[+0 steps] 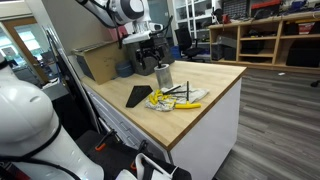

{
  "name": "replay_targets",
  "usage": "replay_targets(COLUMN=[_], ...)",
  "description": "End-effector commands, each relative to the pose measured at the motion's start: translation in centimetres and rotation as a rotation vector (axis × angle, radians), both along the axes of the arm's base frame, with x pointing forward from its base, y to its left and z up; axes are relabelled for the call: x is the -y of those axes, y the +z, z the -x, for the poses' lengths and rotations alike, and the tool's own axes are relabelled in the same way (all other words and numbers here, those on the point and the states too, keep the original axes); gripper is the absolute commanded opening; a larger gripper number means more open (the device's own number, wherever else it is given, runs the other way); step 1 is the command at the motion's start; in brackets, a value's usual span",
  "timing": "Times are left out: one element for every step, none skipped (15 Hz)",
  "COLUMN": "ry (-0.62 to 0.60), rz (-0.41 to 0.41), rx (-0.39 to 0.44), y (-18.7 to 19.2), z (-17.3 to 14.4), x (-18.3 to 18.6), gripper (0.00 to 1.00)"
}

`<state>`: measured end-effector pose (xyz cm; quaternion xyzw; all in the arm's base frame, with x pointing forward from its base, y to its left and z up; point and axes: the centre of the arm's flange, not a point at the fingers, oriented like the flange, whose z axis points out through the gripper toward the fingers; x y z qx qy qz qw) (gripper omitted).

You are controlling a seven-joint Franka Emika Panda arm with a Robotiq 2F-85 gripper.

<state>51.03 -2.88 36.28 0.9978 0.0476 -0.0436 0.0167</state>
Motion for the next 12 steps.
replay_targets(ry=[0.0,0.0,0.0,0.0,0.0,-0.001,-0.005,-0.007,-0.007,-0.004,-0.002,0.001], rz=[0.0,0.0,0.0,0.0,0.0,0.002,0.003,0.01,0.022,0.024,0.022,0.027], rx=[0.0,0.0,0.0,0.0,0.0,0.003,0.005,0.004,0.012,0.014,0.019,0.031], y=[0.0,0.0,0.0,0.0,0.0,-0.3,-0.6,-0.9,-1.5,-2.0,-2.8,-3.6], z=[0.0,0.0,0.0,0.0,0.0,-0.2,-0.3,-0.1,0.4,0.7,1.2,1.5], x=[0.0,0.0,0.0,0.0,0.0,-0.2,-0.5,-0.6,-0.8,-0.9,-1.0,-1.0], gripper=[1.0,1.0,1.0,1.0,1.0,1.0,1.0,1.0,1.0,1.0,1.0,1.0])
